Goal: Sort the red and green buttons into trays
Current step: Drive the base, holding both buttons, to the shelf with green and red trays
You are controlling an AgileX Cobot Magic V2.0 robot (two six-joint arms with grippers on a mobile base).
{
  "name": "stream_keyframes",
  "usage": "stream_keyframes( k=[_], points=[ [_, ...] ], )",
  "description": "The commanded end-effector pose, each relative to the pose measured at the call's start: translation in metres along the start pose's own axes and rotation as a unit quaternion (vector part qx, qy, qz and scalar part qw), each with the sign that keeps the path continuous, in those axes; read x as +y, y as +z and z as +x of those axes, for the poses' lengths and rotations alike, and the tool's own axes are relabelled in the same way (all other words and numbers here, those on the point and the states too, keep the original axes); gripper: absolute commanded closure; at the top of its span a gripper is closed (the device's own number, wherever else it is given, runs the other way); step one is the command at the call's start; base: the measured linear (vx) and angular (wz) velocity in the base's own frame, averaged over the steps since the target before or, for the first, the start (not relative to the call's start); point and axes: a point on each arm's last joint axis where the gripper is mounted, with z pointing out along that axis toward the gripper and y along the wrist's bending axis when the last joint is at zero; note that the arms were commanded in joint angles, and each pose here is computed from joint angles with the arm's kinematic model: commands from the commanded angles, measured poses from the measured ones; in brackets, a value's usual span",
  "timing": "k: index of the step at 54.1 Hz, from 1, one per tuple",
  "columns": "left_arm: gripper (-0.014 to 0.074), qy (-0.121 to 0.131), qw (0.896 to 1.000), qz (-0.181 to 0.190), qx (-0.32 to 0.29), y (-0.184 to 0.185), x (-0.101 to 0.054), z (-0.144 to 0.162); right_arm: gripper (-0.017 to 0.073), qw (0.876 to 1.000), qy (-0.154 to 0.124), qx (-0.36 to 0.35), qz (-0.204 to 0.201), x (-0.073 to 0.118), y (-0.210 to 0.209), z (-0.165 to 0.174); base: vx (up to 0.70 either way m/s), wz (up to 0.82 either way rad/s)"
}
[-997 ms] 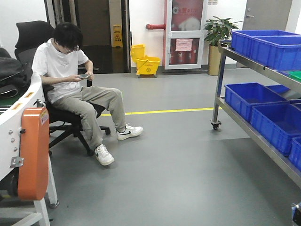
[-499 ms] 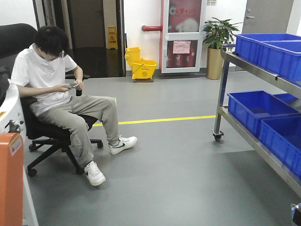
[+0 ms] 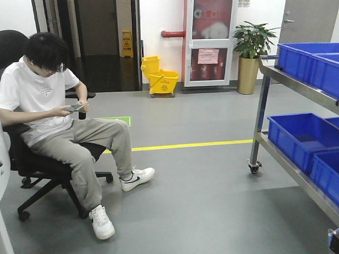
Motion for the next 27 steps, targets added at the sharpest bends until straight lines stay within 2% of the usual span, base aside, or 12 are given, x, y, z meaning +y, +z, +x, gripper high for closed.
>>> stream_keyframes(
  k=[1, 27],
  points=[
    [0.0596, -0.006, 0.998, 0.015, -0.054, -0.0005, -0.003, -0.0173, 0.0568, 0.998, -0.003, -0.056, -0.015, 0.0031, -0.0016, -0.0183, 0.46, 0.02],
    [0.0596, -0.006, 0.998, 0.015, -0.054, -0.0005, -0.003, -0.0173, 0.0568, 0.998, -0.003, -0.057, -0.015, 0.0032, -0.0017, -0.0185, 0.44, -0.05]
  ],
)
